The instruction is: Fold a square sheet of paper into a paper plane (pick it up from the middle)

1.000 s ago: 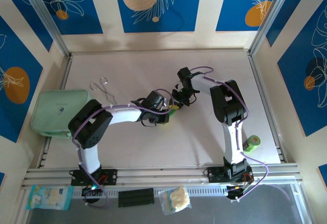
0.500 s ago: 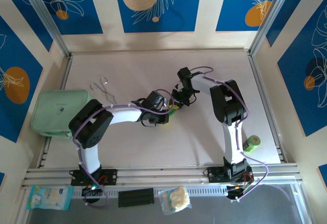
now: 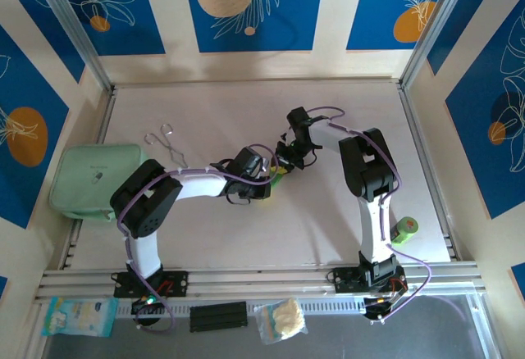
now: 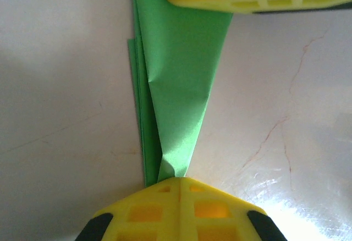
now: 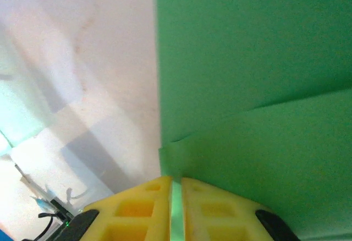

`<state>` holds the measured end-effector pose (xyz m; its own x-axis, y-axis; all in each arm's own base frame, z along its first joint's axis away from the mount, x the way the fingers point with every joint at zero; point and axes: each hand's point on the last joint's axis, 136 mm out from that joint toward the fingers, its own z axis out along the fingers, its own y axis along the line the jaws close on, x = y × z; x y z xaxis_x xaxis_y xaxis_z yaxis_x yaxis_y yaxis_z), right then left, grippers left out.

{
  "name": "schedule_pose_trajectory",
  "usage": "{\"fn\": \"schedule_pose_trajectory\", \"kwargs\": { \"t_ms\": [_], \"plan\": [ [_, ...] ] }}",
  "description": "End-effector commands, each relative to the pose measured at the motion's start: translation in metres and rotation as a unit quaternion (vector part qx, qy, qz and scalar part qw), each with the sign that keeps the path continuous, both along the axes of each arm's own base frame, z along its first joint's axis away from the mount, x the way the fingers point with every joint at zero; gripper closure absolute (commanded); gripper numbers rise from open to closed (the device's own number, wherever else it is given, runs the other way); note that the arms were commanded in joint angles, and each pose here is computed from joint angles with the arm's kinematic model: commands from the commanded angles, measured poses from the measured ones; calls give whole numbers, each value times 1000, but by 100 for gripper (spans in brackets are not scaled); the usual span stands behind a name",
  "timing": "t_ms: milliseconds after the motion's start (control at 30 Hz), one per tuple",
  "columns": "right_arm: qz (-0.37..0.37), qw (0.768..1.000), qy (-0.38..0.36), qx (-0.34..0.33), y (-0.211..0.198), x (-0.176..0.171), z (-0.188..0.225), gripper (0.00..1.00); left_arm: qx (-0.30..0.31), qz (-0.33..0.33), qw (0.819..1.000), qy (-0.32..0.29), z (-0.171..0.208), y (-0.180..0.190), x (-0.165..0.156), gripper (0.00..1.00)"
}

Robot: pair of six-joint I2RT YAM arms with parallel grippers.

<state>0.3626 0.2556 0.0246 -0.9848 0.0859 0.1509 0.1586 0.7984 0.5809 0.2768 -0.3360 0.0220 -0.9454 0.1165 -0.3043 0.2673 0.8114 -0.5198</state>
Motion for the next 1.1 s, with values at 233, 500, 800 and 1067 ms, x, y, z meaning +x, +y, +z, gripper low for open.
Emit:
{"fn": "schedule_pose_trajectory", "kwargs": {
  "t_ms": [233,500,800,1067],
  "plan": [
    [-6,994,-85,69,2,3,55,87,25,10,999,41,-24,14,-18,100],
    [-5,992,-91,82,2,-21,52,89,17,11,999,39,-21,12,-16,100],
    [8,997,-57,59,11,-32,22,92,14,14,999,37,-18,12,-14,100],
    [9,998,-38,47,9,-39,-2,92,10,15,999,36,-16,10,-13,100]
  ]
}}
